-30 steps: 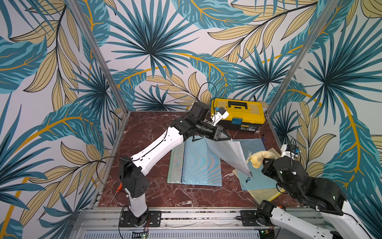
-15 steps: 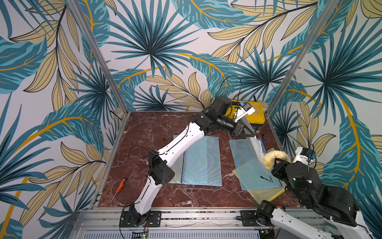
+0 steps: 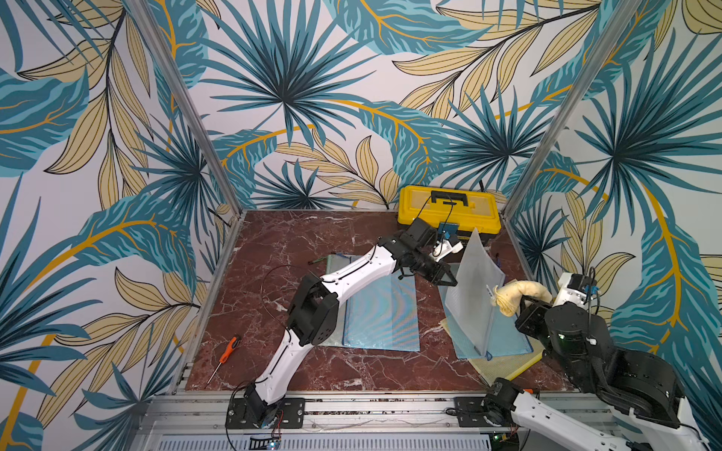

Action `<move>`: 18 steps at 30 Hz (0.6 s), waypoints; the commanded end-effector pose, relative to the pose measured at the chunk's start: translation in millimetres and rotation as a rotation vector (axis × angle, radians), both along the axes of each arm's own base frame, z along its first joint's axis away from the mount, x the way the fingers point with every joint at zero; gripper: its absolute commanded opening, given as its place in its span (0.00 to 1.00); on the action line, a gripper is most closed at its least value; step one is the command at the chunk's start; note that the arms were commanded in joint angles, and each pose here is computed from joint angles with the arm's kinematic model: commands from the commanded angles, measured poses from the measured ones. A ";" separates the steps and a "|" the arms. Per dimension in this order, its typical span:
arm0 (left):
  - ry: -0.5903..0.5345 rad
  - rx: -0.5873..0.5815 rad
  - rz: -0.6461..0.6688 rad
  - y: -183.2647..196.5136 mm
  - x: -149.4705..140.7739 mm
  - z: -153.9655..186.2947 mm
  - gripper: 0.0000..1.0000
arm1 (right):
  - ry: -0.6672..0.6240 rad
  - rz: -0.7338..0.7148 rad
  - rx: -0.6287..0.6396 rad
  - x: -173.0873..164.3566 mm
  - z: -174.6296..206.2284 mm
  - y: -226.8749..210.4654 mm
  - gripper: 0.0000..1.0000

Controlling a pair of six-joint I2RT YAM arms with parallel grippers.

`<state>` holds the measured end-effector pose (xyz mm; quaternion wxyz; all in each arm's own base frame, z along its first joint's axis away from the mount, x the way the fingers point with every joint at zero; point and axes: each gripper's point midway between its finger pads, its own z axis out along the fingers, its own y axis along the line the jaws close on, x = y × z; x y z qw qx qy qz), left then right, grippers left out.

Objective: Wipe the document bag
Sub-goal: Place the document bag.

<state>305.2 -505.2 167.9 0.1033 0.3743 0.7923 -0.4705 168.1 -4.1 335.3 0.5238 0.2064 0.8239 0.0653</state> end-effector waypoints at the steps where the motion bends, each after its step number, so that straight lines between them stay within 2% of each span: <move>1: -0.054 0.063 0.108 14.2 21.6 -7.4 0.00 | 0.019 0.016 -0.031 4.9 -4.3 5.8 0.00; 2: -0.062 0.093 0.146 20.4 28.0 -13.6 0.02 | 0.022 0.021 -0.031 5.7 -4.8 7.4 0.00; 3: -0.065 0.123 0.188 28.3 35.5 -19.9 0.09 | 0.025 0.026 -0.031 6.7 -5.9 9.4 0.00; 6: -0.047 0.159 0.259 45.8 47.9 -28.2 0.49 | 0.049 0.047 -0.036 9.7 -10.8 16.3 0.00; 7: -0.052 0.164 0.274 50.5 50.1 -27.4 0.59 | 0.058 0.056 -0.041 11.3 -13.0 19.6 0.00; 10: -0.138 0.163 0.362 73.0 60.1 0.3 0.78 | 0.113 0.113 -0.053 20.3 -25.6 39.5 0.00; 11: -0.172 0.142 0.409 85.2 64.9 18.0 0.92 | 0.142 0.143 -0.052 25.0 -33.5 50.8 0.00; 12: -0.197 0.128 0.457 100.4 69.9 32.8 1.00 | 0.176 0.171 -0.043 29.6 -42.4 63.1 0.00; 14: -0.214 0.115 0.516 131.6 73.4 50.0 0.99 | 0.239 0.231 -0.006 37.9 -59.6 89.6 0.00; 16: -0.188 0.147 0.583 168.4 74.7 42.6 0.99 | 0.279 0.299 0.039 48.0 -74.2 118.6 0.00; 18: -0.137 0.216 0.660 210.4 71.8 16.0 0.99 | 0.311 0.349 0.068 57.7 -87.0 142.7 0.00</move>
